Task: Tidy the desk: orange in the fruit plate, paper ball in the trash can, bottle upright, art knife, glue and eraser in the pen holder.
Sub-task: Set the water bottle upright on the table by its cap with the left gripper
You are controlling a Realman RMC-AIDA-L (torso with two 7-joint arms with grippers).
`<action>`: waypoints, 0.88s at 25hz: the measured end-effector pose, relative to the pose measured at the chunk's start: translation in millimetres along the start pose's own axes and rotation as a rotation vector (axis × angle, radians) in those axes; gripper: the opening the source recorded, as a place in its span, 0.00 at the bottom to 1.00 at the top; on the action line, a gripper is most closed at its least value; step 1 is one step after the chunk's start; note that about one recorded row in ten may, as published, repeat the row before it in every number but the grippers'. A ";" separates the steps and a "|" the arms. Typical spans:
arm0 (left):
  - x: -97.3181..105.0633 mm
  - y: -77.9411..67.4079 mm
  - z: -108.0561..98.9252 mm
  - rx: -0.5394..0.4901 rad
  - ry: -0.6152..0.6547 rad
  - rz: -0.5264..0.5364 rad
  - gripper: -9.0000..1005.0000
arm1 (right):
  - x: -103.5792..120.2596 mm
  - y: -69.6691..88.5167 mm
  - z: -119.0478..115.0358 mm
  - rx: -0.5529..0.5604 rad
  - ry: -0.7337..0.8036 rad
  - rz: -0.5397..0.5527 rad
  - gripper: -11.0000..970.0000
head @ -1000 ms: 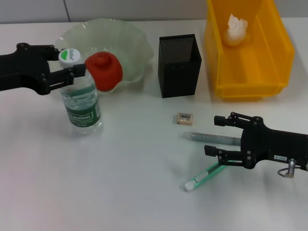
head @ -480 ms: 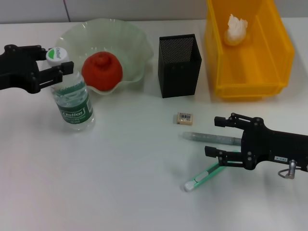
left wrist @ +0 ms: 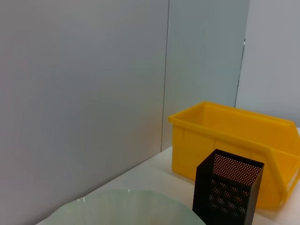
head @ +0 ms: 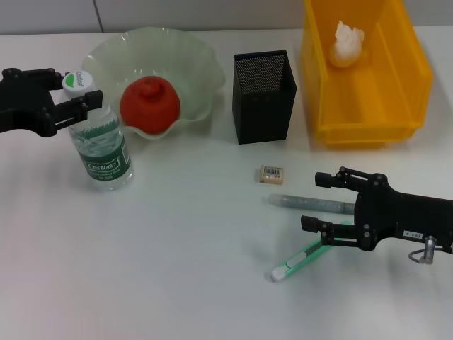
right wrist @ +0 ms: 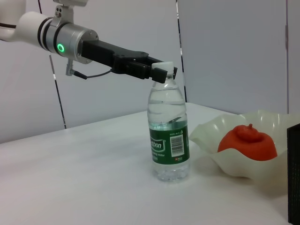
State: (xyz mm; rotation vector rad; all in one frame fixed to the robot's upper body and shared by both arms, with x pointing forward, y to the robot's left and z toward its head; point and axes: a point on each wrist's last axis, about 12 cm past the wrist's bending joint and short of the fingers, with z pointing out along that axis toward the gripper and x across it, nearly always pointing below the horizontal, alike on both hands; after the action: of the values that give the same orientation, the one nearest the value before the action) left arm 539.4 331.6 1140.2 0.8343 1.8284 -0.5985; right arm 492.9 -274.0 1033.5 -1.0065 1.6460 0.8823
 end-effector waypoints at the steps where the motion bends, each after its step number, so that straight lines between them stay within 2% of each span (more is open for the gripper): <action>1: -0.3 0.0 0.8 0.002 -0.001 0.004 0.45 | 0.0 0.0 0.0 0.000 0.000 0.000 0.84; 22: 1.3 1.4 3.6 -0.003 -0.003 0.002 0.47 | 0.1 -0.2 0.0 0.001 0.001 0.002 0.84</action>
State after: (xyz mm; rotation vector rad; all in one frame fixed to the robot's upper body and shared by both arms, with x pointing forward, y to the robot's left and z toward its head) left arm 542.3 330.3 1137.6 0.8330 1.8251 -0.5947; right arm 493.0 -274.1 1033.4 -1.0048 1.6484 0.8821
